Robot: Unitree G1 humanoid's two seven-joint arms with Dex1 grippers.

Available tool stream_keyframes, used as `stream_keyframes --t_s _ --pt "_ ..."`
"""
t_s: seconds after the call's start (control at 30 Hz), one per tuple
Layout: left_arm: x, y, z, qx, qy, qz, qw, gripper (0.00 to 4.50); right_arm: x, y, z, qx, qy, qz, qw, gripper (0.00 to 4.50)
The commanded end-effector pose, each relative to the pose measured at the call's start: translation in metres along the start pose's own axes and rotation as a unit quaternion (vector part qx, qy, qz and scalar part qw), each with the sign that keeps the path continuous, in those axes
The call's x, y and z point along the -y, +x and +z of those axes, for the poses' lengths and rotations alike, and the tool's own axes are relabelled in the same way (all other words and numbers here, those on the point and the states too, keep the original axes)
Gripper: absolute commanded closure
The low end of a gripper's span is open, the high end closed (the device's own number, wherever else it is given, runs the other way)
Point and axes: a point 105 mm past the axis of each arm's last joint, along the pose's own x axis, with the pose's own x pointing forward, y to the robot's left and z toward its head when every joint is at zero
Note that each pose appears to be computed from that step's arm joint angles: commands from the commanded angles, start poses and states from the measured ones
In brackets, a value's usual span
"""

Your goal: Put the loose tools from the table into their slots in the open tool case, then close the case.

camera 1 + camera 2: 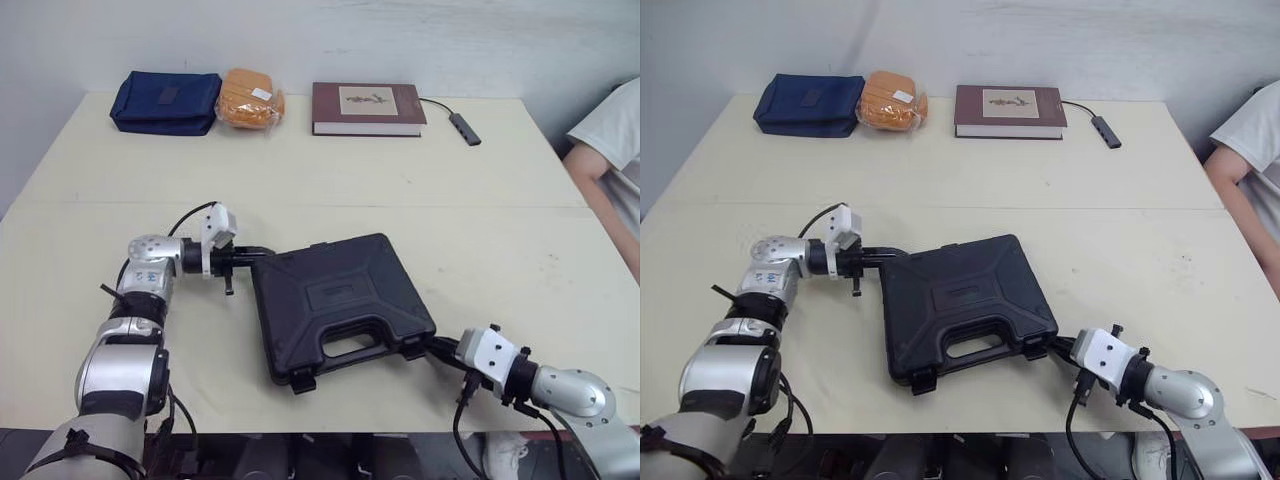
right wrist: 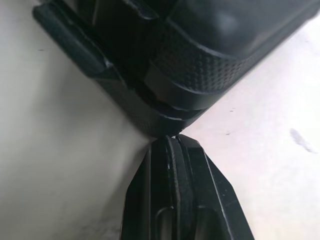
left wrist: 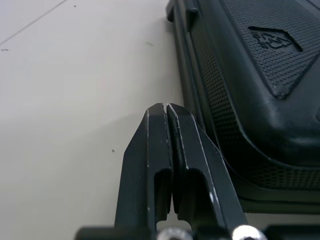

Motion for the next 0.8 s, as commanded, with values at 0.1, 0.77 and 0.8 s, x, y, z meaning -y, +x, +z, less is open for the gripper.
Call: stream_keyframes --t_s 0.1,0.77,0.8 --pt "0.023 -0.007 0.013 0.029 0.016 -0.036 0.999 4.46 0.003 -0.008 0.005 -0.007 0.002 -0.009 1.000 4.50" --pt "0.056 -0.007 0.003 0.018 -0.014 -0.021 1.000 4.46 -0.008 0.014 0.012 0.011 0.028 0.015 0.999 4.50" --pt "0.056 -0.008 -0.001 0.017 -0.018 -0.013 1.000 4.46 -0.006 0.017 0.012 0.012 0.024 0.012 1.000 4.50"
